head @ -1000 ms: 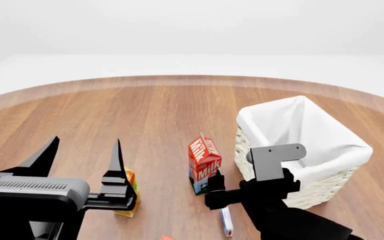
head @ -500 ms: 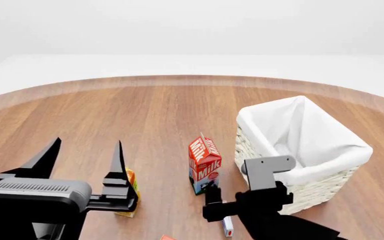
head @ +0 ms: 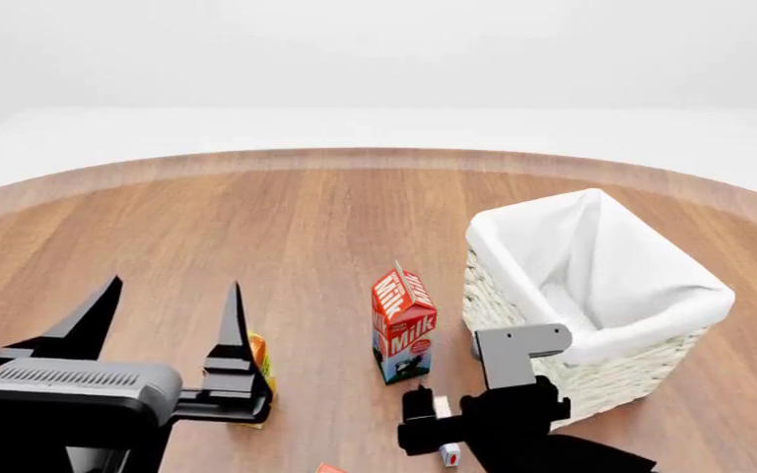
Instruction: Pick up the cream cheese box and the butter, and put them in the basket.
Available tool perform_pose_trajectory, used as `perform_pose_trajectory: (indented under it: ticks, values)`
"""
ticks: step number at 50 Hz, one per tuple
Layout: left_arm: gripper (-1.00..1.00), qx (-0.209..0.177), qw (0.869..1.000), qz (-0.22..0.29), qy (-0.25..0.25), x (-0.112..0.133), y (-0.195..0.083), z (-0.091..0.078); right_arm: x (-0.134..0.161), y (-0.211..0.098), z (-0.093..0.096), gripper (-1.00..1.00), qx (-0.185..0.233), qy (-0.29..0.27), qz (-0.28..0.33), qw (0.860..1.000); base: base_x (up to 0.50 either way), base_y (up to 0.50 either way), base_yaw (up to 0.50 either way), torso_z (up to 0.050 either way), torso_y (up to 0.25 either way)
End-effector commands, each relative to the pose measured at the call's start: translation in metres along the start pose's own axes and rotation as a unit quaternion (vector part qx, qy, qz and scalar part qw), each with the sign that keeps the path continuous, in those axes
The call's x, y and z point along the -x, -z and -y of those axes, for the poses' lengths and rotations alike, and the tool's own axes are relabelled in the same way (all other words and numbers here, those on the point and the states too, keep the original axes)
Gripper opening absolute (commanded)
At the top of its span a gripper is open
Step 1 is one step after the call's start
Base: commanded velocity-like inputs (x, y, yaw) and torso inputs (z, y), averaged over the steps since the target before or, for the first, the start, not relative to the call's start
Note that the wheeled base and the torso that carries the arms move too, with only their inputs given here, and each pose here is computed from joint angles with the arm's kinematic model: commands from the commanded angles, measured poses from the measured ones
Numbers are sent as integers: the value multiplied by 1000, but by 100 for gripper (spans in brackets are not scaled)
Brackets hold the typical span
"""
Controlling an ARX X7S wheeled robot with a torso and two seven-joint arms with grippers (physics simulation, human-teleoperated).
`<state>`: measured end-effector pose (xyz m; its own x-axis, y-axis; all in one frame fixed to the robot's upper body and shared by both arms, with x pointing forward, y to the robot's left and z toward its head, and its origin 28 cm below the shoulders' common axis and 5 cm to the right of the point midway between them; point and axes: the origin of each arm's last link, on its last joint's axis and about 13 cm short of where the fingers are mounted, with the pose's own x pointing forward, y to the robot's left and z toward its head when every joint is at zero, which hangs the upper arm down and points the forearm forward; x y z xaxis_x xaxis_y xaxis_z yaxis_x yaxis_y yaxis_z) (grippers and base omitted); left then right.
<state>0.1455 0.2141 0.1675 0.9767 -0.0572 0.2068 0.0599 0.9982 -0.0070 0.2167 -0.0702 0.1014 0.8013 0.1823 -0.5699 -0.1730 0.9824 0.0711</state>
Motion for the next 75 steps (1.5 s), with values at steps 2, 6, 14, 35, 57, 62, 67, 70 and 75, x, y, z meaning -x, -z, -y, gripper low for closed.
perform_pose_trajectory:
  ticks: [2,6,14,35,57,62,67,70,75]
  values:
    - [100,-2,1000,4,-2,1,3,-1,-6,4,0,100,-7,-6,-14,1000,0,0,0,0,0]
    - [100,-2,1000,6,-2,1,3,-1,-9,6,1,100,-8,-5,-20,1000,0,0,0,0,0]
    - [100,-1,1000,5,-2,0,5,-1,-18,14,4,100,-3,7,-33,999,0,0,0,0,0]
    - [100,-2,1000,4,-1,-1,-8,1,-24,24,5,100,3,13,-49,999,0,0,0,0,0]
    - [100,-2,1000,4,-2,-1,-7,0,-32,33,4,100,1,14,-65,998,0,0,0,0,0]
    - [100,-2,1000,4,-1,-1,-7,1,-35,34,5,100,0,16,-69,997,0,0,0,0,0]
    - [100,-2,1000,4,-1,-2,-8,1,-38,36,7,100,-1,18,-72,997,0,0,0,0,0]
    - [100,-2,1000,4,0,-1,-8,1,-39,36,7,100,-1,20,-73,997,0,0,0,0,0]
    - [100,-2,1000,5,-1,-1,-8,1,-41,38,6,100,1,20,-75,997,0,0,0,0,0]
